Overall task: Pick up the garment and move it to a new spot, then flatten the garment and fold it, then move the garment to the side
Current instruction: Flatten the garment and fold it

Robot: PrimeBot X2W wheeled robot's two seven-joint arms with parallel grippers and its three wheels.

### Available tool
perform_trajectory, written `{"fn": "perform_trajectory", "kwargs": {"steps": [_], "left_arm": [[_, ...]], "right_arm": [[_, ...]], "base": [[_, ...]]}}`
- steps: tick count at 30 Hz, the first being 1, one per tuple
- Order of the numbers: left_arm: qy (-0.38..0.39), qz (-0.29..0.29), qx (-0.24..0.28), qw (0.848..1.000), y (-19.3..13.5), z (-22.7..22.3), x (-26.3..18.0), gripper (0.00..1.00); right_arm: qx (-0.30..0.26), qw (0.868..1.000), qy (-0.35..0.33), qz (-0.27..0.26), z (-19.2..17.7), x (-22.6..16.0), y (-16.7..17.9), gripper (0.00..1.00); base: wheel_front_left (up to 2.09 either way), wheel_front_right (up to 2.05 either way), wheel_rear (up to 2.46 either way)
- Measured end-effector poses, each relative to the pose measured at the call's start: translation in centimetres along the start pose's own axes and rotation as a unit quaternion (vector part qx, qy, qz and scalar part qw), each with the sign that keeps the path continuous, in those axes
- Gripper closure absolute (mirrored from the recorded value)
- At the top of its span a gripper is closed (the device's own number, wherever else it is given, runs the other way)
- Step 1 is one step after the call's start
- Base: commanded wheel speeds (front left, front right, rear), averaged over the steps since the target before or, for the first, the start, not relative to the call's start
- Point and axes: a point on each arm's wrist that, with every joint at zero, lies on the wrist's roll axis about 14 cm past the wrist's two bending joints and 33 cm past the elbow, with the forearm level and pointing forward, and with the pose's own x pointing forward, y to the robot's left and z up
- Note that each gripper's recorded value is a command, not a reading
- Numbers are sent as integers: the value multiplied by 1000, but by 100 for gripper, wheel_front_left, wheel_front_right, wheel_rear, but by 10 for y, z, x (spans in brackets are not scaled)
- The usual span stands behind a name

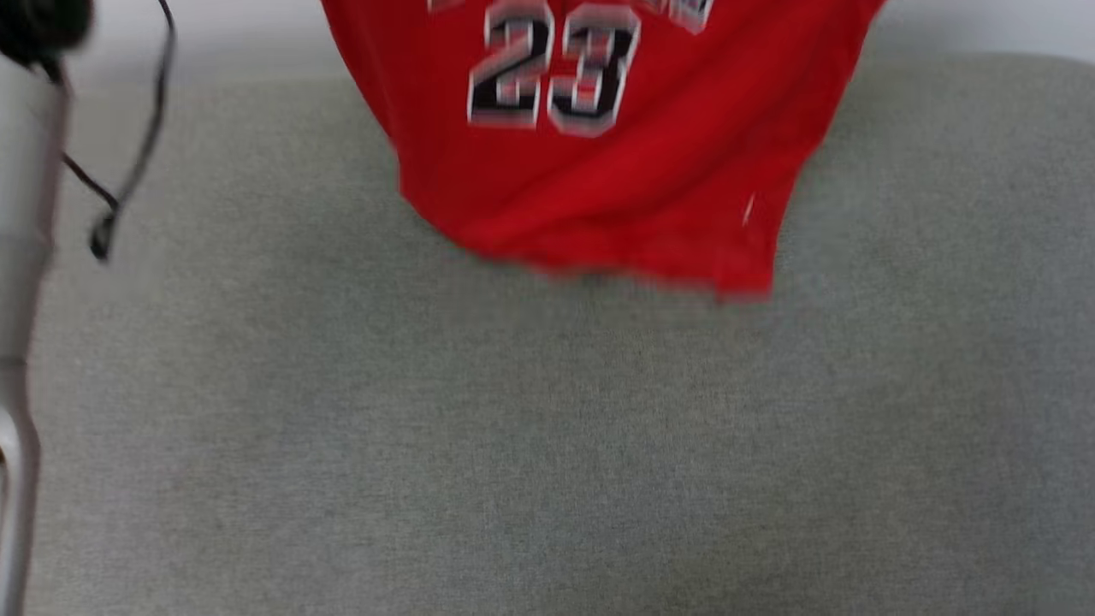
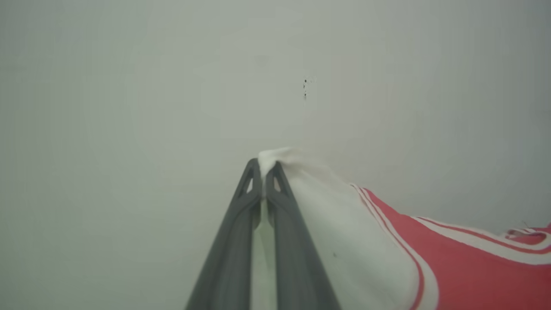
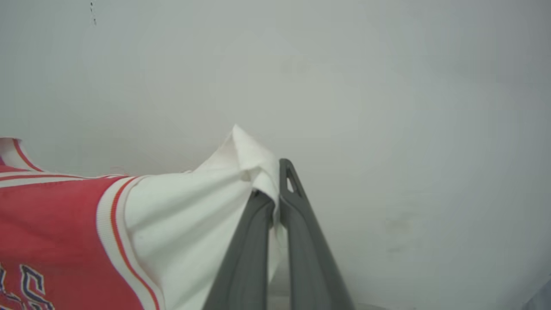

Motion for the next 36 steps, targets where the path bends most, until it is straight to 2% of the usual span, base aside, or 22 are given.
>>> {"fn": "perform_trajectory", "kwargs": {"steps": [6,12,13,18,22,26,31,36], "left_arm": [[-65,-1,16,998,7,7,45,100],[-82,-5,11,997,9,-18,77,100],[-72,-10,5,997,7,-43,86,100],[-19,-15,-16,1000,0,-106,89,100],[46,-7,-38,998,2,-167,74,100],[90,1,-57,994,3,-201,56,100],[144,5,-75,987,0,-235,14,100],[190,21,-101,976,-1,-252,-45,100]], "right_arm": [[-10,997,-82,6,33,46,9,100],[-27,994,-107,26,27,82,29,100],[-36,994,-98,38,9,96,38,100],[-41,996,-55,61,-42,113,57,100],[-32,997,-3,77,-89,119,71,100],[-17,995,47,86,-127,116,80,100],[3,989,109,100,-175,87,90,100],[37,981,156,107,-209,34,93,100]], "base": [[0,0,0],[0,0,0],[0,0,0],[0,0,0],[0,0,0],[0,0,0],[0,0,0],[0,0,0]]}}
